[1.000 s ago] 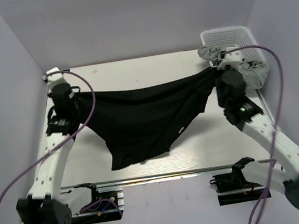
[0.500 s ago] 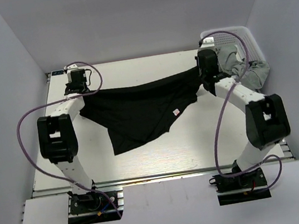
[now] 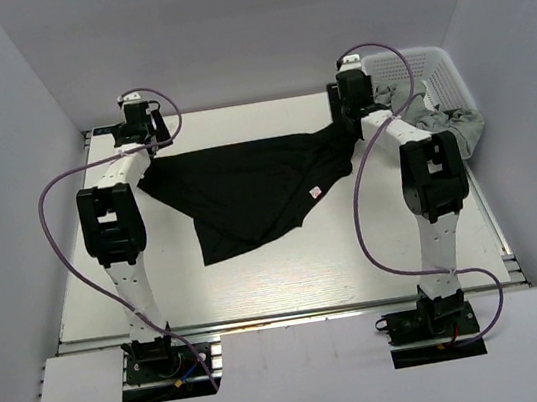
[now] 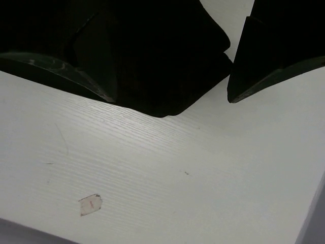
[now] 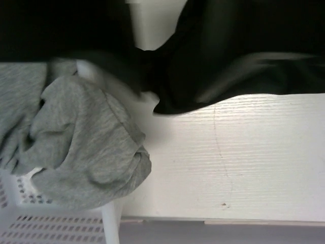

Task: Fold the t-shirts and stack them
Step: Flatten out the tshirt

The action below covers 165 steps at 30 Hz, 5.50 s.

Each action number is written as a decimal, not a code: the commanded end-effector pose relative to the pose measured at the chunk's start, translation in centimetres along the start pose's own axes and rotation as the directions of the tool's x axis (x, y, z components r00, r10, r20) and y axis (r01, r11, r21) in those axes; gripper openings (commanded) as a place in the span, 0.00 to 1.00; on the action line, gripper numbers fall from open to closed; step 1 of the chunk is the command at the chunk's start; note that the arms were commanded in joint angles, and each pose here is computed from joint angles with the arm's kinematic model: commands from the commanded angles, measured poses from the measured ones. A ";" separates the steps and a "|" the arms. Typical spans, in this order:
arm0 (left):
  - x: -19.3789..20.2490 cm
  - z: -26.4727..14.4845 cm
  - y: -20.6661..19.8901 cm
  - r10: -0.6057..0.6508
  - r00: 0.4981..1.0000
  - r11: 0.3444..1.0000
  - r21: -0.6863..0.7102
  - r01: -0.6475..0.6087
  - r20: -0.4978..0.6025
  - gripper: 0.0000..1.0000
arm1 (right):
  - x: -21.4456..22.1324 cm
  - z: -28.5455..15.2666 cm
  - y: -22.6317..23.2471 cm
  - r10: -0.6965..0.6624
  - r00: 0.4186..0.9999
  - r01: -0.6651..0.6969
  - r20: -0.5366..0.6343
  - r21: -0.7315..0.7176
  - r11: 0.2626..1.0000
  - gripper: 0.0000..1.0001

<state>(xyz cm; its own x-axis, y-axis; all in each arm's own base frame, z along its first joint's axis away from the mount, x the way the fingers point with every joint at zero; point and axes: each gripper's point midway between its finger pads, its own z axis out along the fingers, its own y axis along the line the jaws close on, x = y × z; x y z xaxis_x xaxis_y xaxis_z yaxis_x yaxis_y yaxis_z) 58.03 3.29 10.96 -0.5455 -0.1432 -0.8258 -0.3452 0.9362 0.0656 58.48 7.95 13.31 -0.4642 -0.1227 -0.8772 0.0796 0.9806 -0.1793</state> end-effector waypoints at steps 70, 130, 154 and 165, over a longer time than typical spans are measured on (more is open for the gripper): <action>24.0 -29.5 -2.6 -0.023 0.859 0.833 0.466 0.299 -0.511 0.90 | 14.3 -23.8 4.2 0.178 0.956 -0.234 -0.235 -0.239 0.942 0.90; 16.7 -30.1 -6.8 0.032 0.967 0.739 0.657 0.148 -0.254 0.00 | 17.7 -15.8 -3.6 0.265 0.877 -0.217 -0.401 0.162 0.963 0.90; 17.2 -29.6 -6.5 0.041 0.966 0.756 0.640 0.137 -0.256 0.00 | 23.1 -13.7 -1.4 0.233 0.781 -0.204 -0.580 0.116 0.972 0.06; 11.2 -31.0 -6.9 -0.039 0.990 0.747 0.654 0.119 -0.135 0.00 | 12.7 -16.5 0.1 0.209 0.908 -0.279 -0.362 -0.152 0.948 0.00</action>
<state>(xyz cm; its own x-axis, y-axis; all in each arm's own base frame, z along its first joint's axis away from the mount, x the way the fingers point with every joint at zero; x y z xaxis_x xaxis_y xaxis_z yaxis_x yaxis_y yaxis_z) 29.00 -14.76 14.01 -0.7278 -0.1965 -0.6570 0.1401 0.8952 -0.4230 36.54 7.39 3.70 -0.8118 0.1835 -0.5543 0.1860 0.9812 0.0524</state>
